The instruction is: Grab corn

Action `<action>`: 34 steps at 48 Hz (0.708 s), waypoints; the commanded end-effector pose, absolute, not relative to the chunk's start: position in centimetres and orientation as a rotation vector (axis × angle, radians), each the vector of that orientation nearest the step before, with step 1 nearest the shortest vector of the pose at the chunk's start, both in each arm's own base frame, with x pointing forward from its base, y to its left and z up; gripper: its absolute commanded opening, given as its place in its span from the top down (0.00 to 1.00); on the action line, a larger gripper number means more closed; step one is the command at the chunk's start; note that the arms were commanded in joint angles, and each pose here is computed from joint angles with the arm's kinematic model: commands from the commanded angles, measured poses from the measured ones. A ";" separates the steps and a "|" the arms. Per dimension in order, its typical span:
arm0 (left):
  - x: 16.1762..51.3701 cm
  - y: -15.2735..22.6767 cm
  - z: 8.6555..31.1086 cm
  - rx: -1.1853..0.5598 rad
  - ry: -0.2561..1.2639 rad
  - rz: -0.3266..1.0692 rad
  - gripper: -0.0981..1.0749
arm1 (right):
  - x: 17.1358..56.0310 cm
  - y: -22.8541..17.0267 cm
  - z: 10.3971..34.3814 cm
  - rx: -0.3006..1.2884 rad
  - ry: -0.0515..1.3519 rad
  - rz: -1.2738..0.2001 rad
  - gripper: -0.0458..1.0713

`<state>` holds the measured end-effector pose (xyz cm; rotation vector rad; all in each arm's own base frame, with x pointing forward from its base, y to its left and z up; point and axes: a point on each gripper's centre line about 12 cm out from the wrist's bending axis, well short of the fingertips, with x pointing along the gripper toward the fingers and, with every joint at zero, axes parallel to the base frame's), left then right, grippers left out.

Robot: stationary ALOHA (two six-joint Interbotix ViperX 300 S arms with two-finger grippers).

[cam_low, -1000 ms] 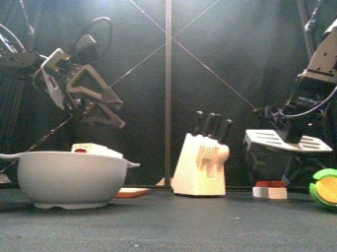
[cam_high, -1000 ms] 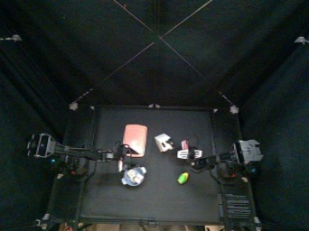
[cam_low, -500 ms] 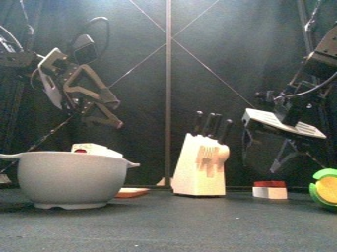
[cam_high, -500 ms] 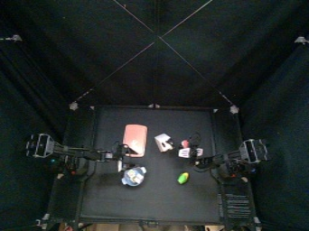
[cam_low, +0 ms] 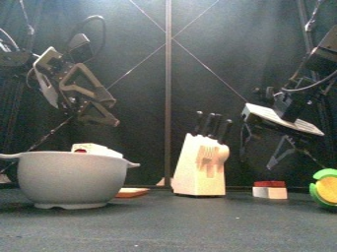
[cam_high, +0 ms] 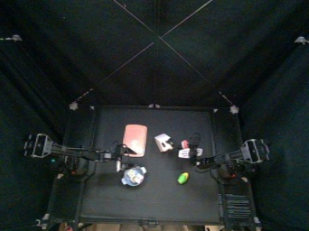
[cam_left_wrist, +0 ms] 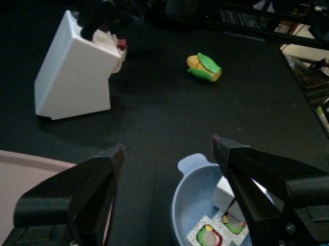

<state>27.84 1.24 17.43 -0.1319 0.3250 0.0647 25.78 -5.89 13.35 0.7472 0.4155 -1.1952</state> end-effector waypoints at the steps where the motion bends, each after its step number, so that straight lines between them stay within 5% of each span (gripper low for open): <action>1: 28.1 1.4 17.9 -0.128 0.303 0.068 0.03 | 26.0 -5.8 14.0 0.764 0.399 -1.166 0.08; 34: 27.8 1.3 17.4 -0.157 0.319 0.080 0.03 | 26.0 -5.6 13.9 0.763 0.405 -1.159 0.08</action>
